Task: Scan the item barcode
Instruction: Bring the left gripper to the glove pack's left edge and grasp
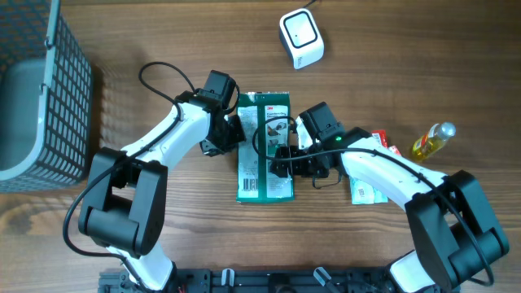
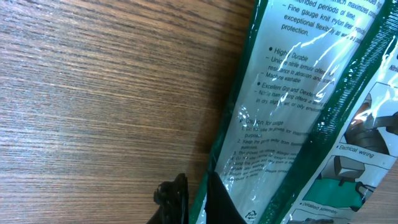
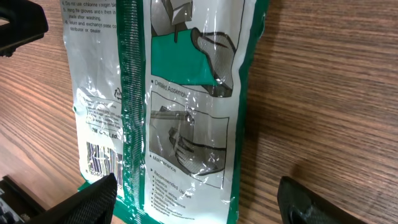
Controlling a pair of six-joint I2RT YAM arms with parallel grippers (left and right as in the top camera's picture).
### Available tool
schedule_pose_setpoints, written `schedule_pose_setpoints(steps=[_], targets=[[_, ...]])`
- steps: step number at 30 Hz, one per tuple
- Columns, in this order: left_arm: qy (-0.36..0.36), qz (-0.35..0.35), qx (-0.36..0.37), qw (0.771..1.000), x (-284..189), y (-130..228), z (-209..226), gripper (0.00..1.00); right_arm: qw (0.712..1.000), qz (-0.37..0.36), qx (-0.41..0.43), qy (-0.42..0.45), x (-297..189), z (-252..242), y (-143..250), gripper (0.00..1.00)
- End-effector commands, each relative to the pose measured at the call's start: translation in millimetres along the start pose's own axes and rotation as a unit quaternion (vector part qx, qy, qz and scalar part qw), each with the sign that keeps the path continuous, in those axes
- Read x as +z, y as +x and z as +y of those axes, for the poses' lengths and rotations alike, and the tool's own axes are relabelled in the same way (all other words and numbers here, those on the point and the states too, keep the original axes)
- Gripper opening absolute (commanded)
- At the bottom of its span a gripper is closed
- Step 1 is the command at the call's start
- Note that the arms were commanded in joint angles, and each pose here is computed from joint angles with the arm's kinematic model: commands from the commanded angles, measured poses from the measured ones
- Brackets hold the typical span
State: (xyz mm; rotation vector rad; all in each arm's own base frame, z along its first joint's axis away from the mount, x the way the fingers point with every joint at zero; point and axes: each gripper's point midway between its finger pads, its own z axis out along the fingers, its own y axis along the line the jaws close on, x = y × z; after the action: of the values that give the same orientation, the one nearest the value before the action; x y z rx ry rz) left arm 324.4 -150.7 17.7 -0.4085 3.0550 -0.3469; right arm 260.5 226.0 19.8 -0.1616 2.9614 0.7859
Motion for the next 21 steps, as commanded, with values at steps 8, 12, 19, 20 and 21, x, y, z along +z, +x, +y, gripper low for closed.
schedule_pose_setpoints(steps=[8, 12, 19, 20, 21], targets=[[-0.003, -0.007, 0.017, 1.0, 11, 0, 4, 0.04, 1.0, 0.009, -0.006, -0.009, 3, 1, 3, 0.83], [-0.007, -0.001, 0.014, 1.0, 22, 4, 9, 0.04, 1.0, 0.008, -0.006, -0.009, 3, 1, 2, 0.83], [-0.002, 0.016, 0.021, 1.0, 35, 10, 4, 0.04, 1.0, 0.008, -0.006, -0.009, 3, 1, 3, 0.83], [-0.002, 0.016, 0.024, 1.0, 37, 11, 2, 0.04, 1.0, 0.008, -0.006, -0.009, 3, 1, 3, 0.83], [-0.001, 0.016, 0.027, 1.0, 37, 12, 0, 0.04, 1.0, 0.008, -0.006, -0.009, 3, 1, 3, 0.83]])
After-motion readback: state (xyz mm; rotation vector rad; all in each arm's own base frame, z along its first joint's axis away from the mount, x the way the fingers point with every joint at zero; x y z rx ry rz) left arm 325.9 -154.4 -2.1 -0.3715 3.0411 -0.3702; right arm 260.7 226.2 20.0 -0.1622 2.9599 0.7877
